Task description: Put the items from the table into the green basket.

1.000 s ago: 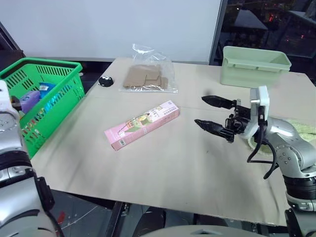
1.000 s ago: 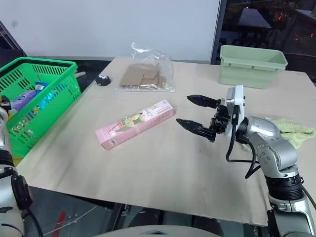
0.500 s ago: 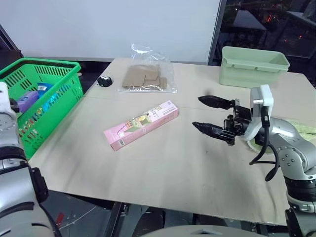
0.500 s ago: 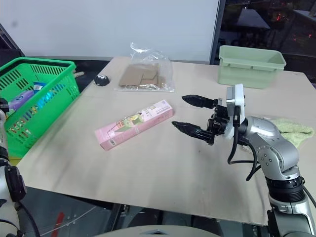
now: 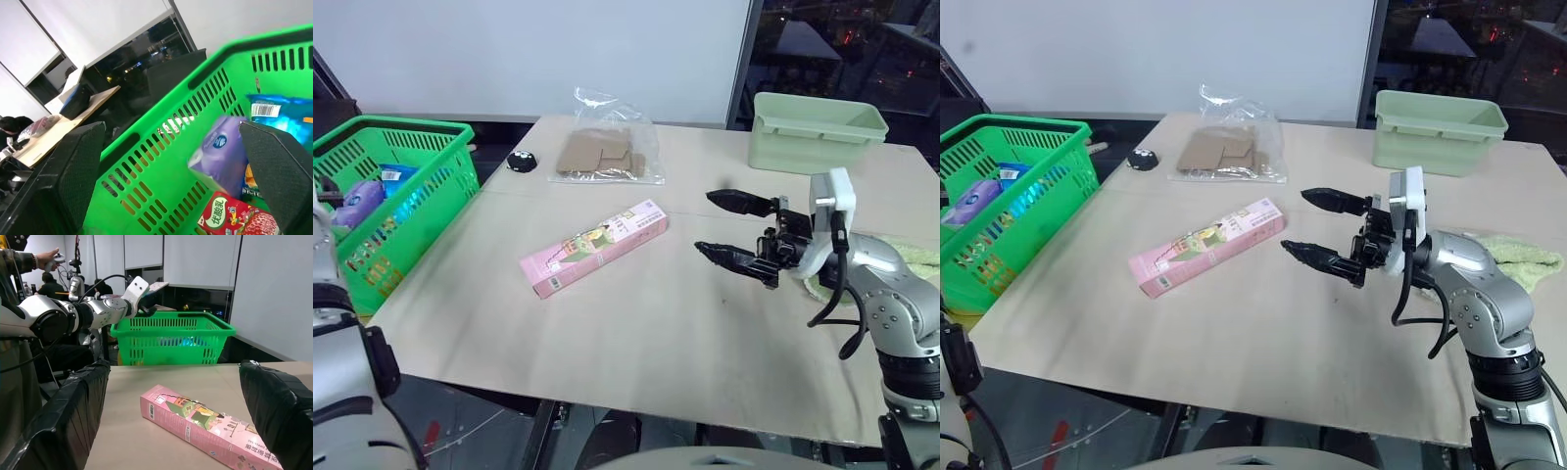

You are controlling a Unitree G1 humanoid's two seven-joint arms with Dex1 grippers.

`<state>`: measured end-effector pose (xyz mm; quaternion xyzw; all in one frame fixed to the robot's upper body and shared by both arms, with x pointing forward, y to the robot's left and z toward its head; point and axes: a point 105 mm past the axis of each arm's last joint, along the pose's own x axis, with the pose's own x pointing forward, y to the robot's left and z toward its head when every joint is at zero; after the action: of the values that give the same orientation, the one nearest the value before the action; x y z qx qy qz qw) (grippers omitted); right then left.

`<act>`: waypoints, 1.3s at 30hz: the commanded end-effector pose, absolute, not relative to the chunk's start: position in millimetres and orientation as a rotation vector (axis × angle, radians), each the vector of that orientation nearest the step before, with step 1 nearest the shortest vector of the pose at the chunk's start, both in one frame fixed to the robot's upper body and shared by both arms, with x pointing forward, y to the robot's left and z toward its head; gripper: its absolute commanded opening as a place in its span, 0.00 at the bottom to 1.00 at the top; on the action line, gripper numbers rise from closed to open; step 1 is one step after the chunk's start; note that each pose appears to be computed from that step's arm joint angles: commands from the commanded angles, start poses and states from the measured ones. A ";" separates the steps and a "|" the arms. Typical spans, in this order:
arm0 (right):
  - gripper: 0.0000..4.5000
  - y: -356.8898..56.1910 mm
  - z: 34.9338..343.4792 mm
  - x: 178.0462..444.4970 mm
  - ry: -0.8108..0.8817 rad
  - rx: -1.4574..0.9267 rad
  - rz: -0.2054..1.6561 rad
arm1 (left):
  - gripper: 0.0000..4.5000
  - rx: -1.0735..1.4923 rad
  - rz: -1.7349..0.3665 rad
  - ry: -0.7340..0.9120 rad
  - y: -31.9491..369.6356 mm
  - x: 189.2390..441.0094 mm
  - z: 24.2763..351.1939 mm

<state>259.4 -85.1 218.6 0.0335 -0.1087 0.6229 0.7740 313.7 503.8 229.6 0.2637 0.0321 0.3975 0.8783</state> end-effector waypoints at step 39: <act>1.00 -188.0 144.3 255.6 -0.004 -0.116 0.951 | 0.99 0.358 -0.550 0.249 227.4 328.1 123.7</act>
<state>257.5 -189.1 128.9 -0.0392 0.0232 0.4483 0.8927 322.8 229.2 112.1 0.1595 0.1418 -0.2676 0.9396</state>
